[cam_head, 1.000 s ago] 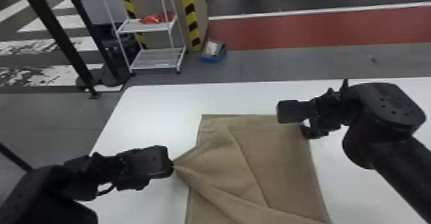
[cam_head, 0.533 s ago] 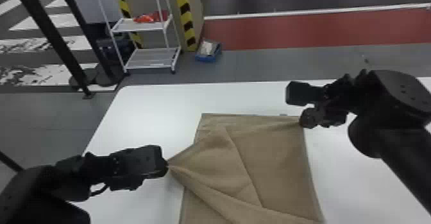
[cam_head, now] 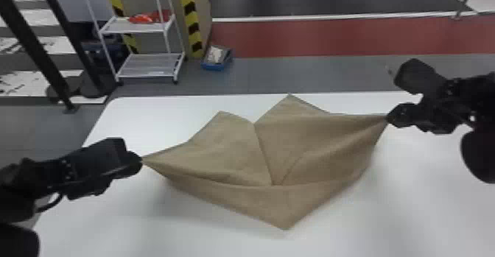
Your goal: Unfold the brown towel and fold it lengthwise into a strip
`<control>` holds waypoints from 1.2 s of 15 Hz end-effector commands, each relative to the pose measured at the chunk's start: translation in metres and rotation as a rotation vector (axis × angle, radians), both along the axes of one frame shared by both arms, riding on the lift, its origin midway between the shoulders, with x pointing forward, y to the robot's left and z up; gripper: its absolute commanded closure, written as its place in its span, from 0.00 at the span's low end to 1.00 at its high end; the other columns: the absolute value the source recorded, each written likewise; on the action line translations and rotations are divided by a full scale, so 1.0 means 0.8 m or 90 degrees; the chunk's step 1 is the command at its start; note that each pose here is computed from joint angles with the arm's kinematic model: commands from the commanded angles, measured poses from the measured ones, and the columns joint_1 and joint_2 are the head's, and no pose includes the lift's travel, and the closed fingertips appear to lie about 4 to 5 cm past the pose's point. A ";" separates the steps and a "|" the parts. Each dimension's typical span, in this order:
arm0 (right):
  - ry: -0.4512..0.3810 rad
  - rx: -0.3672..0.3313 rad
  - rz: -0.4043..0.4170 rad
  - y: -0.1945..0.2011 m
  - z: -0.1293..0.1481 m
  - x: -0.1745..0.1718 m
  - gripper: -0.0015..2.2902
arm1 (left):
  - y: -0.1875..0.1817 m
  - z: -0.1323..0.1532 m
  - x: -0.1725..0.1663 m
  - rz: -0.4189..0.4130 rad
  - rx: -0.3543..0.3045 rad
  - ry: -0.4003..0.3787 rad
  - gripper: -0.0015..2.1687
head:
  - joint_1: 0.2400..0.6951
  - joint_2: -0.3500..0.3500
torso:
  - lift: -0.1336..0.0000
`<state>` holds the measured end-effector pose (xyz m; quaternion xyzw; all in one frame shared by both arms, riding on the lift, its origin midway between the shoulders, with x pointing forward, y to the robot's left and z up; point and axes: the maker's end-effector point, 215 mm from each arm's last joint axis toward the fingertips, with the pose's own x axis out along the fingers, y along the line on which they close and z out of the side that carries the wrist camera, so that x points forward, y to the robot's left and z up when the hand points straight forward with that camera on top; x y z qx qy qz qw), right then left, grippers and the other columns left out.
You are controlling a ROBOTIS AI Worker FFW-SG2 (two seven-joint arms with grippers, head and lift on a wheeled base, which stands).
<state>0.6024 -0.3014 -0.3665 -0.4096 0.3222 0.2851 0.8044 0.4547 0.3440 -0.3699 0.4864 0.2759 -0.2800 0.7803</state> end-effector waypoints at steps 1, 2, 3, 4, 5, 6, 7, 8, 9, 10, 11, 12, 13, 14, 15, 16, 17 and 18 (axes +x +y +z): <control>-0.010 0.004 -0.080 -0.100 0.000 -0.058 0.57 | 0.030 0.018 0.006 0.043 -0.008 -0.018 0.99 | 1.00 0.58 | 0.07; -0.007 0.000 -0.106 -0.137 -0.002 -0.089 0.57 | 0.034 0.023 0.007 0.047 -0.015 -0.022 0.99 | 1.00 0.54 | 0.07; 0.003 -0.007 -0.129 -0.168 -0.010 -0.132 0.57 | 0.038 0.025 0.007 0.050 -0.014 -0.022 0.99 | 1.00 0.51 | 0.07; 0.009 -0.020 -0.152 -0.196 -0.013 -0.175 0.57 | 0.040 0.024 0.006 0.050 -0.013 -0.020 0.99 | 1.00 0.48 | 0.07; 0.021 -0.034 -0.165 -0.212 -0.022 -0.217 0.57 | 0.043 0.023 0.006 0.052 -0.011 -0.019 0.99 | 1.00 0.42 | 0.07; 0.033 -0.039 -0.172 -0.218 -0.028 -0.247 0.57 | 0.046 0.019 0.005 0.054 -0.010 -0.015 0.99 | 1.00 0.42 | 0.07; 0.044 -0.035 -0.179 -0.218 -0.031 -0.273 0.57 | 0.045 0.017 0.004 0.052 -0.009 -0.012 0.99 | 1.00 0.36 | 0.07; 0.053 -0.033 -0.180 -0.216 -0.030 -0.291 0.57 | 0.044 0.015 0.004 0.050 -0.009 -0.009 0.99 | 1.00 0.34 | 0.07; 0.063 -0.028 -0.179 -0.210 -0.026 -0.309 0.57 | 0.041 0.011 0.002 0.047 -0.011 -0.005 0.99 | 1.00 0.33 | 0.07; 0.064 -0.029 -0.181 -0.211 -0.024 -0.318 0.57 | 0.039 0.008 0.000 0.046 -0.011 -0.001 0.99 | 1.00 0.32 | 0.07; 0.063 -0.029 -0.181 -0.210 -0.024 -0.319 0.57 | 0.038 0.005 -0.002 0.045 -0.011 0.003 0.99 | 1.00 0.32 | 0.07; 0.053 -0.029 -0.174 -0.204 -0.024 -0.314 0.53 | 0.036 0.001 -0.003 0.041 -0.011 0.006 0.99 | 1.00 0.32 | 0.07; 0.037 -0.025 -0.159 -0.191 -0.021 -0.304 0.34 | 0.038 -0.001 -0.004 0.039 -0.009 0.009 0.99 | 1.00 0.31 | 0.07; 0.015 -0.021 -0.139 -0.170 -0.014 -0.288 0.19 | 0.035 -0.002 -0.006 0.034 -0.009 0.011 0.99 | 1.00 0.31 | 0.07; -0.004 -0.016 -0.119 -0.148 -0.005 -0.273 0.11 | 0.033 -0.003 -0.007 0.031 -0.009 0.012 0.99 | 1.00 0.32 | 0.07; -0.019 -0.010 -0.097 -0.122 0.001 -0.259 0.09 | 0.030 -0.006 -0.010 0.028 -0.009 0.015 0.99 | 1.00 0.34 | 0.07; -0.026 -0.012 -0.079 -0.097 -0.001 -0.248 0.09 | 0.029 -0.009 -0.013 0.027 -0.009 0.018 0.99 | 1.00 0.39 | 0.07; -0.032 -0.028 -0.069 -0.079 -0.006 -0.237 0.09 | 0.028 -0.010 -0.014 0.025 -0.009 0.019 0.99 | 1.00 0.39 | 0.07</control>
